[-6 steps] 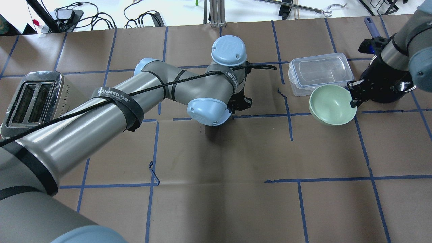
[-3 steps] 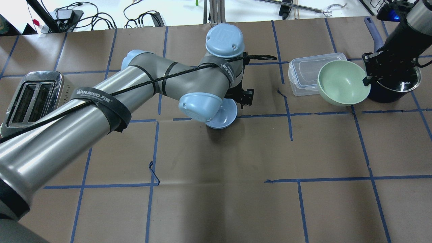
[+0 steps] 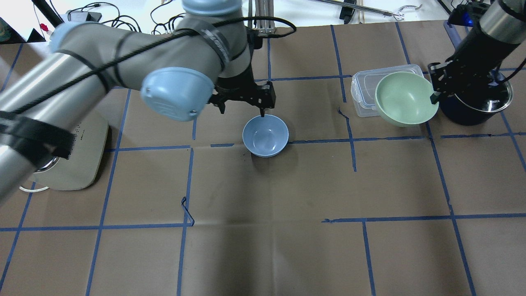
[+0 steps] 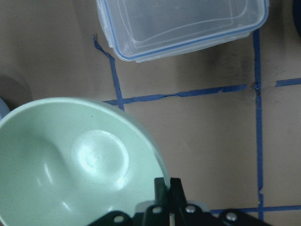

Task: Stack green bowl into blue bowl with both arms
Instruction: 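Release blue bowl with left gripper while right carries green bowl over it, then lower the pale green bowl into the blue bowl with the right gripper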

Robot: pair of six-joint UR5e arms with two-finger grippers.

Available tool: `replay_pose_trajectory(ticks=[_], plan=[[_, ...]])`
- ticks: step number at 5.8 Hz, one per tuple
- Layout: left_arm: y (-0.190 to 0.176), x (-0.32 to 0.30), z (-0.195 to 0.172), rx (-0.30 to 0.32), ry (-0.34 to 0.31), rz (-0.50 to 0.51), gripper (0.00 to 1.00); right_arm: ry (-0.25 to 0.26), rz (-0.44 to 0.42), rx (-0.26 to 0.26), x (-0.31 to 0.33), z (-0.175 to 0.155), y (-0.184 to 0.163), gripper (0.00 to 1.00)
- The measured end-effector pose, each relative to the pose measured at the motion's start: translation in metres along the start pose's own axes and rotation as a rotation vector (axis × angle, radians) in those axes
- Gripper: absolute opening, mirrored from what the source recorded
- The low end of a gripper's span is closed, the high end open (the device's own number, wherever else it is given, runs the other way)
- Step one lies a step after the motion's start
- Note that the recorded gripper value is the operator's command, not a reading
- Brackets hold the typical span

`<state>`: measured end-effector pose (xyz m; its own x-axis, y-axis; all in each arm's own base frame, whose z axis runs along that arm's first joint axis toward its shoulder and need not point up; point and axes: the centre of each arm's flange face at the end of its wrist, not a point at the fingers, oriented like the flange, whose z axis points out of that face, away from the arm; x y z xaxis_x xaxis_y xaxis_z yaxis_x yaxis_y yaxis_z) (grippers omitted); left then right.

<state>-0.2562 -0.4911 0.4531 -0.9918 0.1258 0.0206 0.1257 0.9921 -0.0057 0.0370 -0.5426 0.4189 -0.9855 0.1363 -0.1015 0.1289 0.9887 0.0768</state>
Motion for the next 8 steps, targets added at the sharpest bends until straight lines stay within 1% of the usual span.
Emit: replay_pose_trajectory(ticks=[1, 2, 3, 4, 6, 8], plan=[[0.017, -0.041, -0.021, -0.023, -0.004, -0.011, 0.98, 0.007, 0.024, 0.025, -0.062, 0.01, 0.006, 0.05], [0.026, -0.069, -0.029, -0.024, -0.004, -0.03, 0.98, 0.007, 0.054, 0.048, -0.127, 0.028, 0.015, 0.05], [0.03, -0.083, -0.031, -0.02, -0.003, -0.047, 0.98, -0.016, 0.092, 0.068, -0.185, 0.05, 0.025, 0.05], [0.031, -0.088, -0.032, -0.017, -0.003, -0.052, 0.98, -0.036, 0.122, 0.062, -0.217, 0.071, 0.03, 0.05], [0.03, -0.09, -0.033, -0.008, -0.004, -0.056, 0.98, -0.027, 0.135, 0.017, -0.24, 0.113, 0.026, 0.05], [0.03, -0.091, -0.033, -0.007, -0.004, -0.057, 0.98, -0.019, 0.132, 0.005, -0.256, 0.162, 0.013, 0.05]])
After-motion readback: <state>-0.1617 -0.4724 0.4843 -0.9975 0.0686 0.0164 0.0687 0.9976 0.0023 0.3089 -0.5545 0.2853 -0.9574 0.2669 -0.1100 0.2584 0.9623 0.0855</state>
